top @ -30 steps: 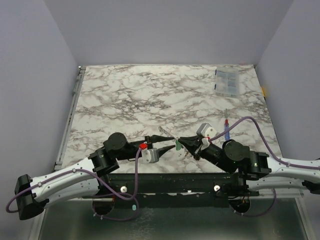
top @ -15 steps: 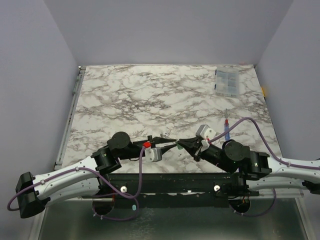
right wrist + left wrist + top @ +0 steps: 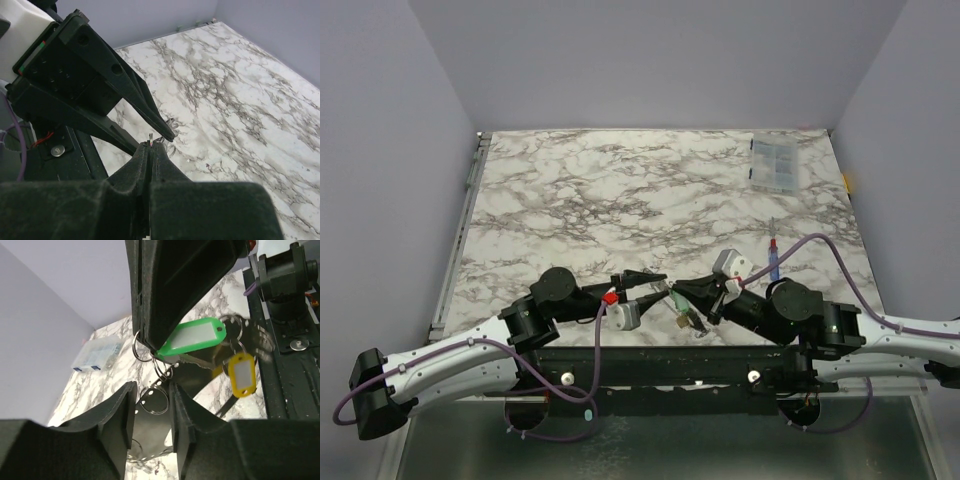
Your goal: Put the keys on the keyring
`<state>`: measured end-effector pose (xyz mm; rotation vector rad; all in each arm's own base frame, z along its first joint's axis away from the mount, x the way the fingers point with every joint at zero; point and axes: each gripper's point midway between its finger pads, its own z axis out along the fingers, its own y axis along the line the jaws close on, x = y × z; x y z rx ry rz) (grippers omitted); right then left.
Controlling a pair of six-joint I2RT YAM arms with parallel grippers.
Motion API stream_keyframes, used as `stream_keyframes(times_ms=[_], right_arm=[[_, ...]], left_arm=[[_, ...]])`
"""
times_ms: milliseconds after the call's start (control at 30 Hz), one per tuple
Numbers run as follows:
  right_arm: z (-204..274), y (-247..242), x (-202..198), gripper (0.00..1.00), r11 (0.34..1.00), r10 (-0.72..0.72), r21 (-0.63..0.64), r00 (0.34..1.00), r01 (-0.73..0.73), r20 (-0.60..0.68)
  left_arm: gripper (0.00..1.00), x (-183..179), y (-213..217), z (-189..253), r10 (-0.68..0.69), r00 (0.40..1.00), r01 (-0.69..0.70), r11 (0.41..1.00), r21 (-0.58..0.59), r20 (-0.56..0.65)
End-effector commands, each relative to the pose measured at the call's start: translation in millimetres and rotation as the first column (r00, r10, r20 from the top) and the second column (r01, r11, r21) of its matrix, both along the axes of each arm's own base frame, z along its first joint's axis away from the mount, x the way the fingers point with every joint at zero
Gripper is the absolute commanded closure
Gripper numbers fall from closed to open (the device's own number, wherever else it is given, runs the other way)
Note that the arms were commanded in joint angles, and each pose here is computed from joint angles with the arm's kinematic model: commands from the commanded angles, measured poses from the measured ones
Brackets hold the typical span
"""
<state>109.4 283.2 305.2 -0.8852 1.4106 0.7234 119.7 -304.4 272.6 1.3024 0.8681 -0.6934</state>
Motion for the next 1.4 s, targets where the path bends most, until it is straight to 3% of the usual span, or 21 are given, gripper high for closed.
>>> stream_keyframes(times_ms=[0, 267, 600, 1000, 1100, 1233, 1367], right_arm=[[39, 0, -5, 0.99, 0.993, 0.031, 0.113, 0.999, -0.033, 0.015], [33, 9, -5, 0.99, 0.994, 0.036, 0.099, 0.999, -0.037, 0.010], [31, 12, -1, 0.99, 0.996, 0.017, 0.088, 1.000, -0.018, 0.016], [33, 16, -4, 0.99, 0.993, 0.037, 0.114, 0.999, -0.038, 0.010], [34, 16, -5, 0.99, 0.992, 0.041, 0.116, 0.999, -0.041, 0.008], [32, 15, -6, 0.99, 0.992, 0.047, 0.115, 0.999, -0.047, 0.003], [32, 12, -7, 0.99, 0.992, 0.047, 0.115, 0.999, -0.047, 0.001]], left_arm=[[0.66, -1, 0, 0, -0.007, 1.000, 0.007, 1.000, 0.008, 0.023], [0.70, -8, -3, 8, -0.043, 0.999, 0.043, 0.999, -0.021, -0.005], [0.61, -15, -4, 8, -0.081, 0.996, 0.080, 0.996, -0.031, -0.024], [0.62, -11, -3, 15, -0.049, 0.998, 0.047, 0.997, -0.060, -0.044], [0.71, -9, -2, 15, -0.040, 0.998, 0.038, 0.997, -0.062, -0.044], [0.96, -6, -1, 17, -0.020, 0.999, 0.017, 0.998, -0.066, -0.048], [1.00, -1, 1, 18, 0.007, 0.999, -0.010, 0.998, -0.069, -0.035]])
